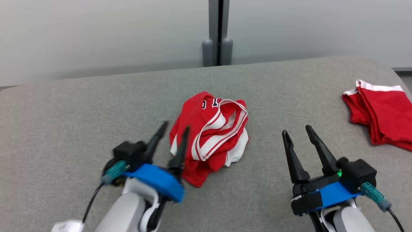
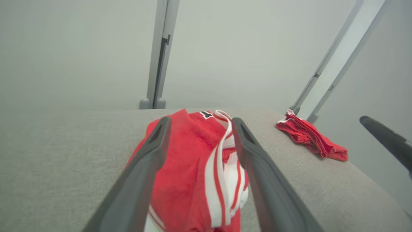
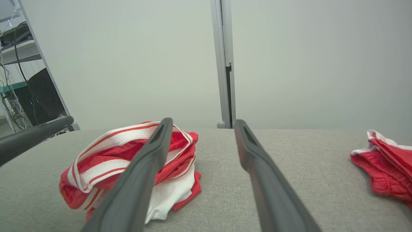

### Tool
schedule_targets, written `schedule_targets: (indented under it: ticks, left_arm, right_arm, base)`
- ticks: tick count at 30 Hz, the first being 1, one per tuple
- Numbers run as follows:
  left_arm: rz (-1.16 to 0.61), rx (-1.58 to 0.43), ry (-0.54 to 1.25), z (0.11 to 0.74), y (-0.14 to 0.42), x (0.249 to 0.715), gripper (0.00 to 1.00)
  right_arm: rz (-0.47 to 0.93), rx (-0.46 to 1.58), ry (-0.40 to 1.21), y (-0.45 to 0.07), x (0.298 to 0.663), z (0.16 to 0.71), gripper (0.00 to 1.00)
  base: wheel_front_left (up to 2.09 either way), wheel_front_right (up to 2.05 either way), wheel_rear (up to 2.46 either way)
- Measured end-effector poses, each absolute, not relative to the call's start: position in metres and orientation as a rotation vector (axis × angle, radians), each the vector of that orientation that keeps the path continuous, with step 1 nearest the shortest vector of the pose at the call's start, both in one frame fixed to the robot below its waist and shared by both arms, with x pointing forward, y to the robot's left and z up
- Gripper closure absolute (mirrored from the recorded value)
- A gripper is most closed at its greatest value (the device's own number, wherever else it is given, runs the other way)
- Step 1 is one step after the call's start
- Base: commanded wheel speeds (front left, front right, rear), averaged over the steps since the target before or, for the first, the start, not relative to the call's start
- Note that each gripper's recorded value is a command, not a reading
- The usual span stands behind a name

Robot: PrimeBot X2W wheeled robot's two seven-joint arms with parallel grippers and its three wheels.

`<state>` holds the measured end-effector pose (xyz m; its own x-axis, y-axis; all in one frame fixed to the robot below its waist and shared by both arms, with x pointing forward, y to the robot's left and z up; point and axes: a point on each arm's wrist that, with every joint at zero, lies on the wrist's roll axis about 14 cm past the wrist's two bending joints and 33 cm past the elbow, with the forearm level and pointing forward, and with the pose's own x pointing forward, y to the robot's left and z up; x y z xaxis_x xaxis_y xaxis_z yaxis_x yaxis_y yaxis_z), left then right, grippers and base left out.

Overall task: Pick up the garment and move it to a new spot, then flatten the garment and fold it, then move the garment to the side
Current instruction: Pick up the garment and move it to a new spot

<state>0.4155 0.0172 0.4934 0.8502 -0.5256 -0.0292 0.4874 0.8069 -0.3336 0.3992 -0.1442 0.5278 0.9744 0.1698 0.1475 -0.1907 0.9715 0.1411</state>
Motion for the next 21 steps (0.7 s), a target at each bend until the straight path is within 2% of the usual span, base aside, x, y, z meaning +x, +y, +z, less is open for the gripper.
schedule_targets:
  ticks: [6, 10, 21]
  left_arm:
    - [-0.315, -0.324, 0.011, 0.502, 0.090, 0.405, 0.00]
    - [-0.195, -0.278, 0.008, 0.495, 0.133, 0.394, 0.00]
    - [-0.038, -0.206, 0.001, 0.490, 0.189, 0.383, 0.00]
  right_arm:
    - [0.195, 0.159, -0.138, -0.140, 0.391, 0.529, 0.00]
    - [0.185, 0.162, -0.112, -0.142, 0.386, 0.523, 0.00]
    - [0.107, 0.161, -0.046, -0.166, 0.375, 0.504, 0.00]
  base:
    - [0.00, 0.00, 0.00]
    - [0.00, 0.00, 0.00]
    - [0.00, 0.00, 0.00]
